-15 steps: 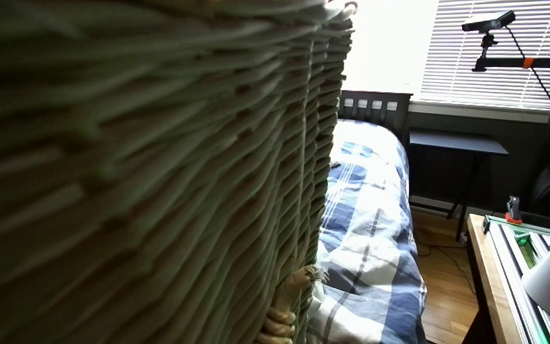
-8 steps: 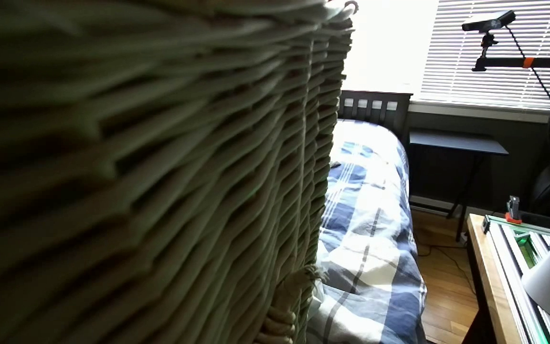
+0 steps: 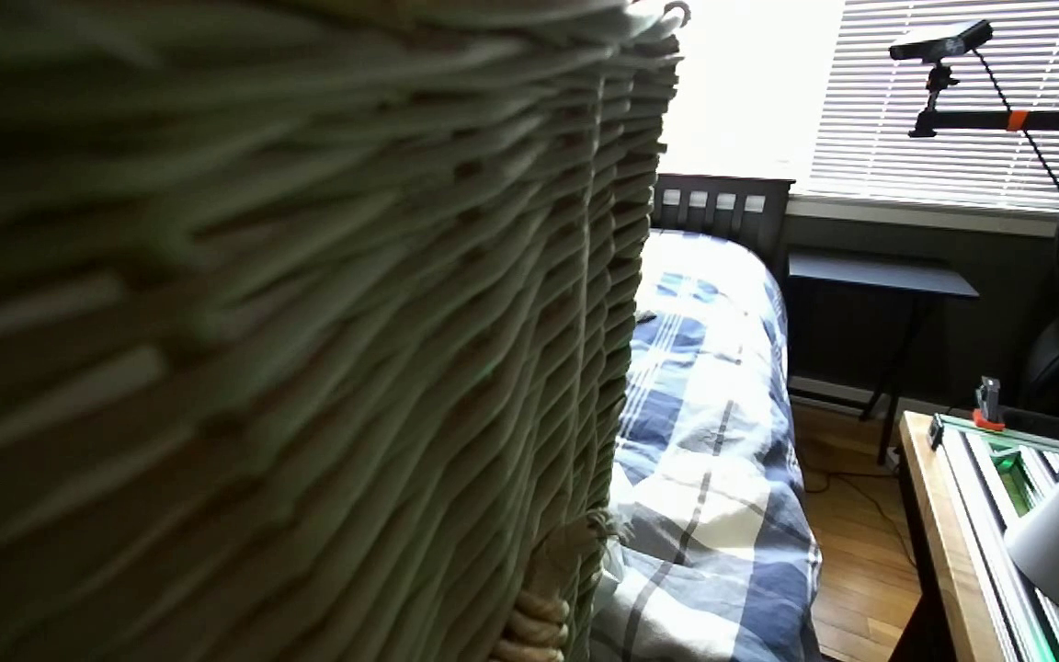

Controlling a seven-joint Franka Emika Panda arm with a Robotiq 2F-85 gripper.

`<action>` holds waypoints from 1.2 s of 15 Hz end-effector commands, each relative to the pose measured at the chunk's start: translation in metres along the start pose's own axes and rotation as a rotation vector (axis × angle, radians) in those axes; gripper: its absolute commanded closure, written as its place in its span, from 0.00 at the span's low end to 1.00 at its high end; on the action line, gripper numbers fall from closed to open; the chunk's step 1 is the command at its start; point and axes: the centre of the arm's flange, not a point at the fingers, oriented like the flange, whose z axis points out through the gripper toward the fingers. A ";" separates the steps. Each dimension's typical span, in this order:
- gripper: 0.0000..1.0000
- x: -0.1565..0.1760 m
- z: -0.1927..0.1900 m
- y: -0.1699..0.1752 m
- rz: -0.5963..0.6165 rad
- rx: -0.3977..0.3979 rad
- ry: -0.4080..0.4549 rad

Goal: Lift the grey pillow case cover and put it in the washing basket

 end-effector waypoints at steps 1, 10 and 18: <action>0.13 -0.011 -0.021 0.018 0.016 0.022 -0.112; 0.00 -0.017 -0.171 -0.042 0.393 0.073 -0.469; 0.00 -0.006 -0.230 -0.102 0.637 0.071 -0.587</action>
